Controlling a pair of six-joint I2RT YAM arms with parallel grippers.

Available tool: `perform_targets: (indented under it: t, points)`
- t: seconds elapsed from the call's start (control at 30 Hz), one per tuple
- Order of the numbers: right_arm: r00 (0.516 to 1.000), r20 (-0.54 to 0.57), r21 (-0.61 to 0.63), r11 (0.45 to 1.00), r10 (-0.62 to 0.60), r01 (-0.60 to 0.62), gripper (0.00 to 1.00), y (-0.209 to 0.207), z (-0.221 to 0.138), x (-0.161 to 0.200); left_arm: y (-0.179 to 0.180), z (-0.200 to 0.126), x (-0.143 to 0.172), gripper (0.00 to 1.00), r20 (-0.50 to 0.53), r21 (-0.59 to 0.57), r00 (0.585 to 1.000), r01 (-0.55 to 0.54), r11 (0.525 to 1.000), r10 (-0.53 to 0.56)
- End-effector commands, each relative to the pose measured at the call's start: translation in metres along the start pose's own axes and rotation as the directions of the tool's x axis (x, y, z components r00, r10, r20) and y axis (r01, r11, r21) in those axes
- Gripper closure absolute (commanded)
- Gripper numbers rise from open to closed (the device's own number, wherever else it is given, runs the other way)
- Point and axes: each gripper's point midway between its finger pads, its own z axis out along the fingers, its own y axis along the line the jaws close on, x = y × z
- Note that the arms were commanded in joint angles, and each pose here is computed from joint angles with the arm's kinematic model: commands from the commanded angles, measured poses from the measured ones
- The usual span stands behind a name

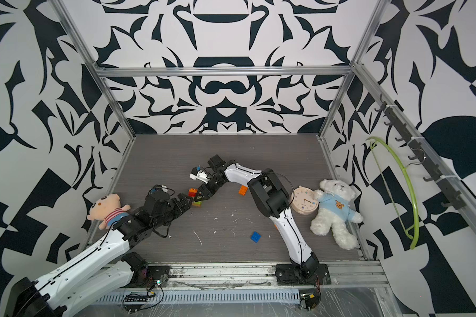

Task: Assemble the number 5 with lego
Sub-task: Adjust the lego brick at the center of the board.

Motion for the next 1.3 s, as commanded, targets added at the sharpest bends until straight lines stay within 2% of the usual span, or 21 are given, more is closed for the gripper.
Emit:
perform_targets:
  t: [0.0,0.27,0.5,0.63,0.77,0.9,0.97,1.03,1.13,1.17,1.2,1.27]
  points:
    - [0.998,0.061,0.004,1.000,-0.012,0.012,0.41,0.003,-0.013,-0.022,-0.004,0.002,-0.001,0.01,-0.006,0.013,1.000,-0.013,1.000,0.013]
    - [0.996,0.089,0.082,0.996,0.018,-0.025,0.37,-0.014,-0.021,-0.029,-0.007,0.005,0.000,0.01,-0.022,0.015,0.999,-0.027,1.000,0.027]
    - [0.994,0.110,0.134,0.990,0.019,-0.034,0.29,-0.016,-0.040,-0.034,-0.008,0.005,-0.001,0.01,-0.023,0.016,0.999,-0.026,1.000,0.027]
    - [0.991,0.134,0.226,0.974,-0.004,-0.026,0.24,-0.017,-0.061,-0.041,-0.011,0.006,-0.001,0.01,-0.028,0.027,0.999,-0.024,0.999,0.025]
    - [0.986,0.167,0.354,0.933,0.004,-0.064,0.22,-0.023,-0.094,-0.046,-0.017,0.007,0.001,0.01,-0.046,0.046,0.998,-0.039,0.998,0.041]
    - [0.966,0.257,0.533,0.833,0.010,-0.150,0.22,-0.020,-0.145,-0.042,-0.026,0.011,0.006,0.01,-0.082,0.084,0.996,-0.039,0.996,0.046]
    - [0.951,0.307,0.620,0.750,0.036,-0.228,0.22,-0.019,-0.173,-0.029,-0.034,0.015,0.010,0.01,-0.108,0.117,0.993,-0.038,0.992,0.051]
    - [0.921,0.376,0.690,0.632,0.104,-0.353,0.21,-0.021,-0.206,-0.004,-0.043,0.019,0.014,0.01,-0.137,0.151,0.989,-0.036,0.988,0.057]
    - [0.845,0.474,0.700,0.477,0.247,-0.532,0.20,-0.025,-0.240,0.047,-0.054,0.025,0.018,0.01,-0.168,0.170,0.983,-0.039,0.985,0.068]
    - [0.816,0.501,0.687,0.441,0.287,-0.577,0.20,-0.027,-0.245,0.062,-0.057,0.028,0.018,0.01,-0.173,0.169,0.982,-0.046,0.985,0.076]
    - [0.775,0.535,0.659,0.409,0.336,-0.631,0.20,-0.028,-0.246,0.076,-0.061,0.030,0.020,0.01,-0.178,0.171,0.980,-0.058,0.984,0.088]
    - [0.735,0.547,0.625,0.388,0.401,-0.677,0.20,-0.027,-0.240,0.095,-0.070,0.033,0.023,0.01,-0.186,0.172,0.976,-0.079,0.982,0.112]
